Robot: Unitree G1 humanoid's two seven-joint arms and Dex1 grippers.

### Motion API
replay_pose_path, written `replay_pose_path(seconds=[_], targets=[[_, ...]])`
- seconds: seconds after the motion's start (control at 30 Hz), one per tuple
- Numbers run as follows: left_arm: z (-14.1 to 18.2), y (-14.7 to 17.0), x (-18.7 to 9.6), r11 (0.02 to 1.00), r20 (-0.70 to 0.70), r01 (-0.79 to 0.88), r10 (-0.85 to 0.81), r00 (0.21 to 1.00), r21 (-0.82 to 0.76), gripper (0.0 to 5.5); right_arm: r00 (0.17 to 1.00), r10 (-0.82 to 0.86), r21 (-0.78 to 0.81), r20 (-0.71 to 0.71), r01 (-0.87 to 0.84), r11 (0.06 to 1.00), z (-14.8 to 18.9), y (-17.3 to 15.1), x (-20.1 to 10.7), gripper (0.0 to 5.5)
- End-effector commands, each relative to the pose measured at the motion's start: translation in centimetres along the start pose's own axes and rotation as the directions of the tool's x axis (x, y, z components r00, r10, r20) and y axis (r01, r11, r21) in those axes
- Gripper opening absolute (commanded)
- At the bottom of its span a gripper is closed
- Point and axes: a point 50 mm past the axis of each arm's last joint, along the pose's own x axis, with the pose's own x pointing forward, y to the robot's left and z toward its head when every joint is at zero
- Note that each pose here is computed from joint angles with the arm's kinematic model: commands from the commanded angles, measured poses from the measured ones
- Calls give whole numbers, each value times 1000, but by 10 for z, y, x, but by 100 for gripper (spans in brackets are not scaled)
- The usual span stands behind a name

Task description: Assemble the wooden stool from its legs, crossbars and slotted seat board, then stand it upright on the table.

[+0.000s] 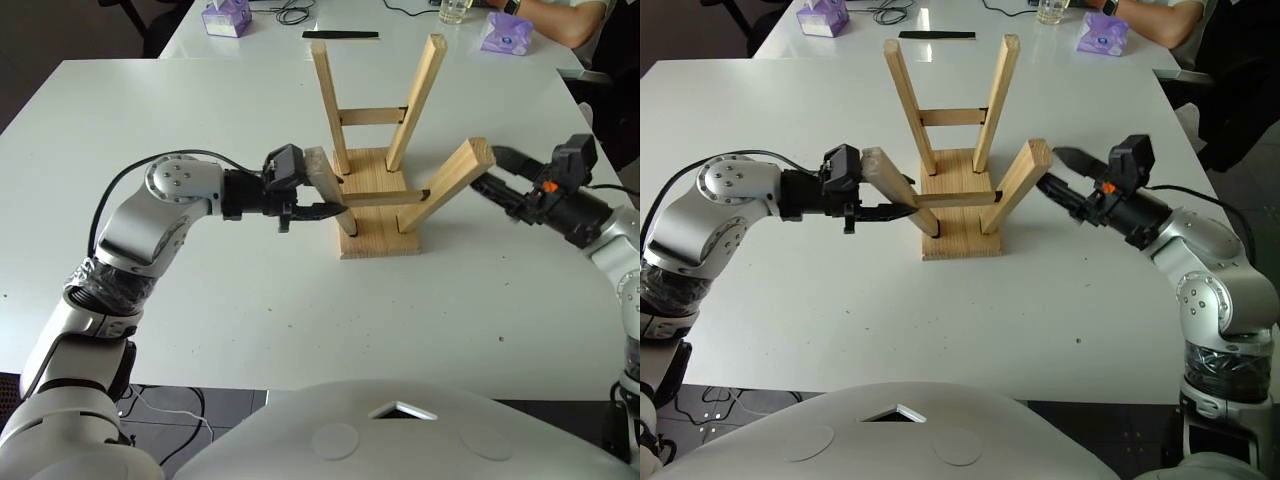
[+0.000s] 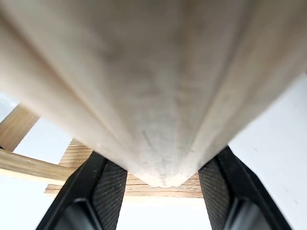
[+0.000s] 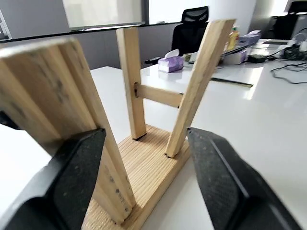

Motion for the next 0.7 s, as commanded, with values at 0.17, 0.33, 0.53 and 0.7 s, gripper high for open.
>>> replay_pose_path(seconds=[0.17,0.33,0.53,0.7], targets=[[-19,-18,26,974,-144,0,-34,989,-226,205,843,136,-72,520,-115,991,111,60,36,311],[-17,-16,27,974,-152,-20,-14,988,-224,205,876,152,8,458,-175,985,84,96,58,260],[-17,-18,27,977,-163,-25,-10,987,-213,205,956,93,74,280,-118,990,27,99,75,260],[-18,-20,29,979,-166,-28,-6,986,-204,205,1000,-8,129,29,5,992,-46,89,87,260]])
